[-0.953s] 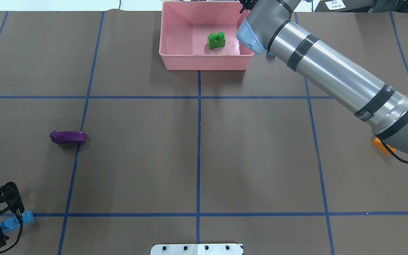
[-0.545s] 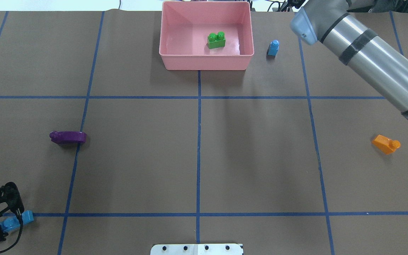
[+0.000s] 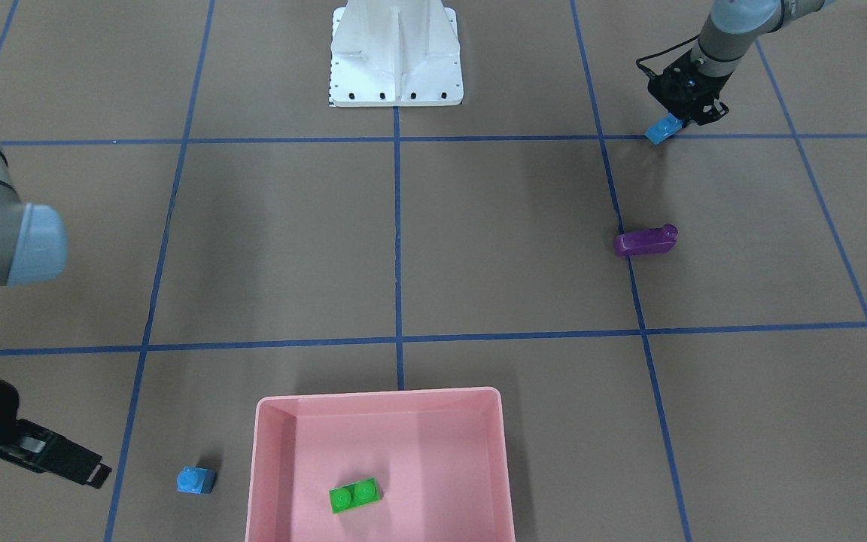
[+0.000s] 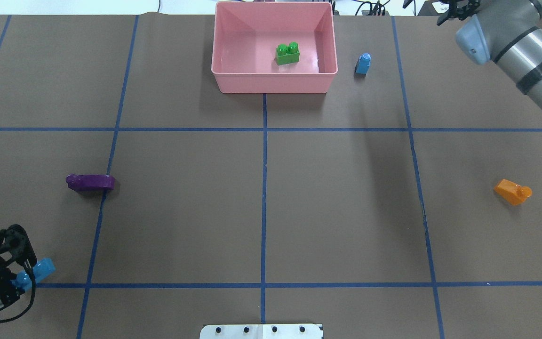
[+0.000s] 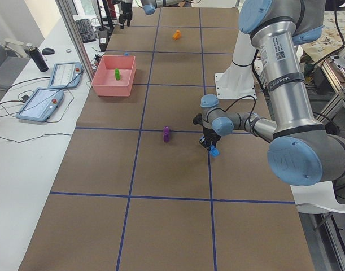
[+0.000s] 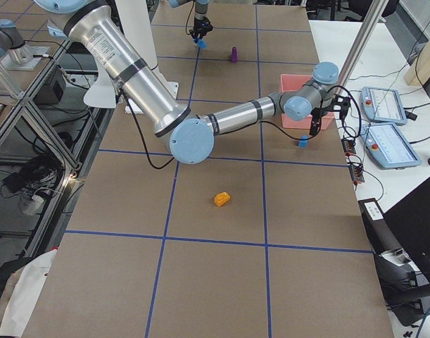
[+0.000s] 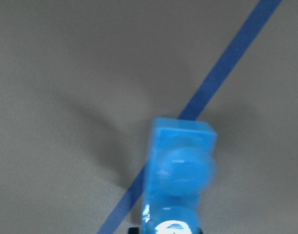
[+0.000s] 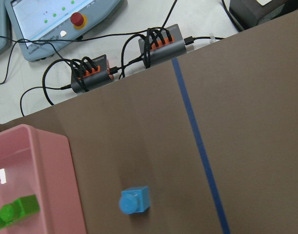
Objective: Put all blocks into box
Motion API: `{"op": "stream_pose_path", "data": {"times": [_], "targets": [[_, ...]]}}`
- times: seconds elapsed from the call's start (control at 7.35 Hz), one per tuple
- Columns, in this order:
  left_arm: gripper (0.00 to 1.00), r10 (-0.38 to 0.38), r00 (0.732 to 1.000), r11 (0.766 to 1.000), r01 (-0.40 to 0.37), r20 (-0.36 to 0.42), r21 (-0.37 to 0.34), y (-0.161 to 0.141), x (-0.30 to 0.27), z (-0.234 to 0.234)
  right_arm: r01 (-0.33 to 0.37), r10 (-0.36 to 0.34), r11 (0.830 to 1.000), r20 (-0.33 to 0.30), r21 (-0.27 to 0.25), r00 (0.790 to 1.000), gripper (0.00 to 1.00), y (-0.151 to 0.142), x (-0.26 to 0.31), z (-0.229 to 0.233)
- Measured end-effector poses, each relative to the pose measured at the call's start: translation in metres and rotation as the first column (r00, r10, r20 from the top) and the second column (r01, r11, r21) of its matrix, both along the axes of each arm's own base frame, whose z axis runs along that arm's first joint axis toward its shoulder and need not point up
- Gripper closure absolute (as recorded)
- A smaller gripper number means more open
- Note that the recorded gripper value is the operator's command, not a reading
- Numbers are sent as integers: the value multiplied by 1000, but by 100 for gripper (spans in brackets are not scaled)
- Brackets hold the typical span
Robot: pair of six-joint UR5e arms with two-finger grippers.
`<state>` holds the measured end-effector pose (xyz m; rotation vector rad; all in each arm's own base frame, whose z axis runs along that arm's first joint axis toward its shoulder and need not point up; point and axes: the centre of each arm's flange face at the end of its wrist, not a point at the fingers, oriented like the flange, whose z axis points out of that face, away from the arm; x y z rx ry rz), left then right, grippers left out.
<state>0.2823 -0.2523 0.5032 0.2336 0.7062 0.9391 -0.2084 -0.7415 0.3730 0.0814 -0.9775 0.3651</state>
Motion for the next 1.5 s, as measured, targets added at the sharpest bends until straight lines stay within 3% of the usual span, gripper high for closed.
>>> {"op": "stream_pose_path", "data": {"times": [0.27,0.41,0.54,0.68,0.95,1.09,1.36,1.5], "targets": [[100,-199,971,979,193,-130,-60,-67,-23,-55,95,-91,994,-59,55,994,1,43,32,82],[100,-300,941,952,285,-159,-108,-97,-24,-86,160,-151,983,-93,96,984,0,73,44,119],[100,-411,896,905,380,-166,-191,-126,-16,-125,235,-219,962,-124,135,968,0,103,54,153],[100,-513,844,842,457,-158,-287,-155,3,-171,312,-293,935,-129,167,947,0,132,57,178],[100,-639,759,725,539,-128,-428,-208,49,-255,447,-429,867,-127,219,894,0,193,37,201],[100,-694,714,654,568,-96,-500,-233,74,-288,505,-484,830,-145,238,863,0,224,24,210],[100,-773,634,504,610,-5,-611,-295,135,-359,617,-578,735,-214,283,787,0,265,1,227],[100,-796,605,455,623,23,-636,-318,157,-385,664,-609,684,-265,302,748,0,278,-5,237]]}}
